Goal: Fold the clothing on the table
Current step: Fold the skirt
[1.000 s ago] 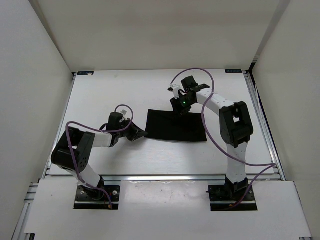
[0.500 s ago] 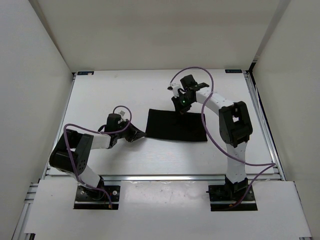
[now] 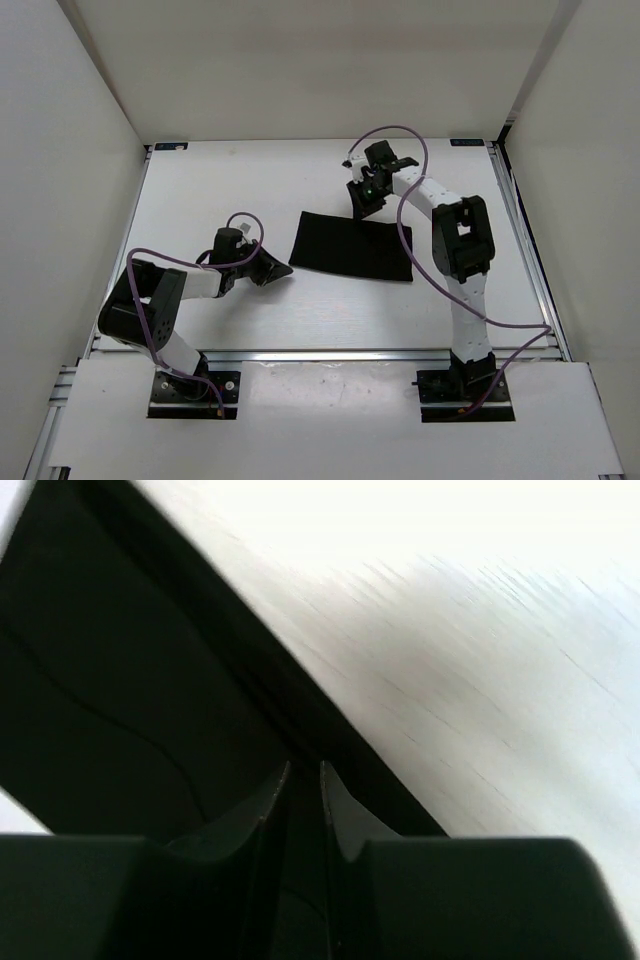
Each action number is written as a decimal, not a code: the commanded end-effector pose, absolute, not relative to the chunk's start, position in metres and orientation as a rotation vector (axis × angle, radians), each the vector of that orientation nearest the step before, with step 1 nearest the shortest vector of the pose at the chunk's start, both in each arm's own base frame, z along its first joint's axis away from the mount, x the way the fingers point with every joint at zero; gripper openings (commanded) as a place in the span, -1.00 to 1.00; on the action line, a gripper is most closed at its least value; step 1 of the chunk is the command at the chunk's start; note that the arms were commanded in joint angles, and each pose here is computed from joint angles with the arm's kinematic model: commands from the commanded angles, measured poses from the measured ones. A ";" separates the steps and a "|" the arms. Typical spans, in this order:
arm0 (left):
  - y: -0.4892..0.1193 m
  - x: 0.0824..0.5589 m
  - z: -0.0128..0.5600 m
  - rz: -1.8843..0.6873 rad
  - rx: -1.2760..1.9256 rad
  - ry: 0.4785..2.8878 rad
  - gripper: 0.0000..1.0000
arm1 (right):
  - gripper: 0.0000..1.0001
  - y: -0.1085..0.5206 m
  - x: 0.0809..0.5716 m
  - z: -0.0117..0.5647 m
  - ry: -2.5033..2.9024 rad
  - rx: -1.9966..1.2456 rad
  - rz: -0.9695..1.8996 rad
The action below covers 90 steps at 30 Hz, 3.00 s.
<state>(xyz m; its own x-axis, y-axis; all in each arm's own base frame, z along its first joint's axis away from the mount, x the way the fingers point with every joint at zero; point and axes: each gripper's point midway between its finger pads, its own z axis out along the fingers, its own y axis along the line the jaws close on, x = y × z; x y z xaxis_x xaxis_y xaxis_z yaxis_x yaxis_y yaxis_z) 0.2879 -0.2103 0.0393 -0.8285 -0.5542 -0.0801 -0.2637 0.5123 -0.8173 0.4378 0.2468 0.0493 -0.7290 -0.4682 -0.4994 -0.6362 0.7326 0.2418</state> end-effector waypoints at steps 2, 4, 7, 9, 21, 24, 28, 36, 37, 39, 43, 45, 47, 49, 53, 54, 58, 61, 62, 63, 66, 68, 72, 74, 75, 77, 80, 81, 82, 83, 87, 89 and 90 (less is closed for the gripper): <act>-0.216 0.296 0.057 -1.266 -0.633 2.385 -1.00 | -0.50 0.226 0.463 0.105 2.429 -0.724 0.451; -0.220 0.301 0.064 -1.283 -0.616 2.368 -1.00 | -0.40 0.204 0.463 0.123 2.438 -0.639 0.375; -0.220 0.314 0.069 -1.272 -0.618 2.344 -1.00 | -0.13 0.168 0.446 0.133 2.478 -0.510 0.345; -0.218 0.326 0.073 -1.247 -0.604 2.331 -1.00 | -0.08 0.137 0.431 0.135 2.500 -0.416 0.331; -0.184 0.399 0.062 -1.075 -0.642 2.304 -1.00 | 0.13 0.088 0.338 0.065 2.662 -0.004 0.703; -0.176 0.402 0.053 -1.083 -0.695 2.302 -1.00 | 0.13 0.090 0.341 0.058 2.638 0.055 0.794; -0.170 0.398 0.045 -1.059 -0.709 2.319 -1.00 | 0.13 0.101 0.341 0.047 2.637 0.081 0.877; -0.172 0.394 0.035 -1.044 -0.685 2.353 -1.00 | -0.04 0.107 0.340 0.020 2.654 0.139 0.913; -0.172 0.394 0.034 -1.045 -0.685 2.355 -1.00 | -0.06 0.108 0.340 0.018 2.662 0.147 0.903; -0.177 0.396 0.035 -1.057 -0.675 2.358 -1.00 | -0.13 0.109 0.340 0.015 2.656 0.156 0.924; -0.183 0.404 0.029 -1.061 -0.656 2.361 -1.00 | -0.75 0.120 0.340 0.015 2.635 0.218 1.040; -0.193 0.403 0.025 -1.074 -0.646 2.373 -1.00 | -0.99 0.121 0.337 0.012 2.633 0.254 1.060; -0.198 0.402 0.021 -1.084 -0.639 2.381 -1.00 | -1.00 0.118 0.335 0.015 2.631 0.269 1.051; -0.211 0.397 0.018 -1.107 -0.613 2.396 -1.00 | -1.00 0.108 0.333 0.018 2.640 0.285 1.000; -0.237 0.371 0.006 -1.152 -0.567 2.456 -1.00 | -1.00 0.085 0.318 0.015 2.723 0.336 0.889; -0.241 0.366 0.005 -1.165 -0.562 2.463 -1.00 | -1.00 0.082 0.316 0.018 2.737 0.333 0.858; -0.265 0.341 -0.003 -1.219 -0.510 2.517 -1.00 | -0.99 0.069 0.315 0.030 2.742 0.321 0.765; -0.271 0.335 -0.005 -1.234 -0.494 2.543 -1.00 | -1.00 0.075 0.320 0.053 2.699 0.283 0.760; -0.272 0.335 -0.004 -1.243 -0.489 2.544 -1.00 | -1.00 0.083 0.322 0.063 2.684 0.240 0.768; -0.273 0.336 -0.001 -1.246 -0.482 2.537 -1.00 | -1.00 0.087 0.327 0.072 2.665 0.218 0.753; -0.270 0.339 0.003 -1.249 -0.486 2.521 -1.00 | -1.00 0.124 0.334 0.105 2.611 0.060 0.767; -0.270 0.340 0.009 -1.255 -0.476 2.510 -1.00 | -0.99 0.145 0.343 0.126 2.566 -0.011 0.786; -0.268 0.334 0.003 -1.247 -0.489 2.533 -1.00 | -1.00 0.192 0.348 0.135 2.551 -0.115 0.914; -0.268 0.334 0.004 -1.253 -0.487 2.532 -1.00 | -1.00 0.214 0.356 0.145 2.527 -0.161 0.988; -0.268 0.334 0.006 -1.254 -0.486 2.524 -1.00 | -1.00 0.226 0.353 0.136 2.555 -0.188 1.021; -0.270 0.332 0.007 -1.261 -0.476 2.530 -1.00 | -0.99 0.247 0.357 0.136 2.557 -0.244 1.069; -0.265 0.330 0.006 -1.253 -0.492 2.531 -1.00 | -1.00 0.278 0.351 0.125 2.597 -0.337 1.120; -0.262 0.333 0.008 -1.244 -0.493 2.518 -1.00 | -1.00 0.283 0.351 0.116 2.623 -0.343 1.121; -0.261 0.331 0.008 -1.241 -0.492 2.519 -1.00 | -1.00 0.289 0.351 0.117 2.620 -0.374 1.117; -0.259 0.332 0.008 -1.238 -0.490 2.518 -1.00 | -1.00 0.294 0.353 0.114 2.632 -0.383 1.106; -0.250 0.333 0.010 -1.234 -0.512 2.503 -1.00 | -1.00 0.317 0.350 0.103 2.652 -0.464 1.124; -0.247 0.332 0.011 -1.229 -0.509 2.500 -1.00 | -1.00 0.323 0.345 0.105 2.654 -0.495 1.126; -0.247 0.332 0.013 -1.235 -0.502 2.498 -1.00 | -0.99 0.325 0.343 0.104 2.661 -0.497 1.136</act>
